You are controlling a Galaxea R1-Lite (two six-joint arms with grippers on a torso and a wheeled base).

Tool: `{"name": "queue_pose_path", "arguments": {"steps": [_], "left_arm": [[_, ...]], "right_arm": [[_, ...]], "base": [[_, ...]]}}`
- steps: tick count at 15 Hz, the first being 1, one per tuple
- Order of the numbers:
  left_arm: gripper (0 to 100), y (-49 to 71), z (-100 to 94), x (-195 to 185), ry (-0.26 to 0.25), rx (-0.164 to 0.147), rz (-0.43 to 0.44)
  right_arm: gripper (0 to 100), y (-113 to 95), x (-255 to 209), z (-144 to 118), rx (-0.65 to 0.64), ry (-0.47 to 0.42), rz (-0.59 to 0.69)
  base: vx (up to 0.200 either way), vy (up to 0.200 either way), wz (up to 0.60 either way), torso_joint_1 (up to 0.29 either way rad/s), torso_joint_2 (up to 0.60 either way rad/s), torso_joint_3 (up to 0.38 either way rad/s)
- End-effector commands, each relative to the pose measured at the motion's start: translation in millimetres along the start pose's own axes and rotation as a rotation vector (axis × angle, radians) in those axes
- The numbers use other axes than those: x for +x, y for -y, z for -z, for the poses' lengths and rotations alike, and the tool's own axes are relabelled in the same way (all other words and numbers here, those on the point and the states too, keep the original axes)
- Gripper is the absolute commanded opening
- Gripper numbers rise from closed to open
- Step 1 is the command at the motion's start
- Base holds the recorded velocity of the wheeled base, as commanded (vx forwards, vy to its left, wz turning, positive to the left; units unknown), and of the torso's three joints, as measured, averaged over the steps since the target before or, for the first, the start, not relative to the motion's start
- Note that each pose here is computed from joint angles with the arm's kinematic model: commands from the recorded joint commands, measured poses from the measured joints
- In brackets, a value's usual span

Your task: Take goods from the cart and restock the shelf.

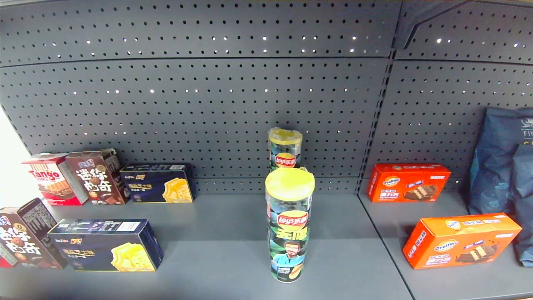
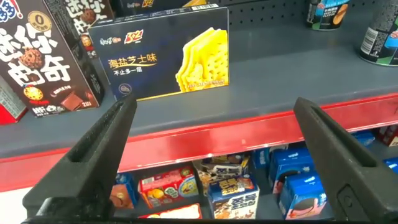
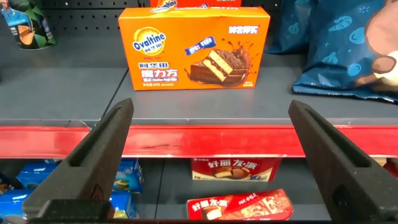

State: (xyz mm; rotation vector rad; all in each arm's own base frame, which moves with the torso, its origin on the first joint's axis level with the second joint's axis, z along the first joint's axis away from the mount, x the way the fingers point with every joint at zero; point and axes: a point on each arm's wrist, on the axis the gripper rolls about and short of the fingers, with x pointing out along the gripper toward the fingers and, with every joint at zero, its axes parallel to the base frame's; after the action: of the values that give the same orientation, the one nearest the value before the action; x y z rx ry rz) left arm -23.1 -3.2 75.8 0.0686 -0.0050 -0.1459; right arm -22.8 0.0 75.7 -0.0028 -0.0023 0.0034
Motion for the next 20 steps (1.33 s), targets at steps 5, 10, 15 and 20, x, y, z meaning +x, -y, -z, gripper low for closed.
{"name": "queue_pose_path", "arguments": {"steps": [5,10,15,20], "left_arm": [[100,0.0,0.1,0.0,0.000,-0.006,-0.002],[100,0.0,0.1,0.0,0.000,-0.004,-0.002],[100,0.0,0.1,0.0,0.000,-0.004,0.000],[100,0.0,0.1,0.0,0.000,-0.006,-0.002]], "right_arm": [[100,0.0,0.0,0.0,0.000,-0.001,0.000],[100,0.0,0.0,0.0,0.000,-0.001,0.000],[100,0.0,0.0,0.0,0.000,-0.001,0.000],[100,0.0,0.0,-0.1,0.000,0.001,0.000]], "base": [[0.000,0.000,0.00,0.000,0.00,0.000],[0.000,0.000,0.00,0.000,0.00,0.000],[0.000,0.000,0.00,0.000,0.00,0.000],[0.000,0.000,0.00,0.000,0.00,0.000]]}}
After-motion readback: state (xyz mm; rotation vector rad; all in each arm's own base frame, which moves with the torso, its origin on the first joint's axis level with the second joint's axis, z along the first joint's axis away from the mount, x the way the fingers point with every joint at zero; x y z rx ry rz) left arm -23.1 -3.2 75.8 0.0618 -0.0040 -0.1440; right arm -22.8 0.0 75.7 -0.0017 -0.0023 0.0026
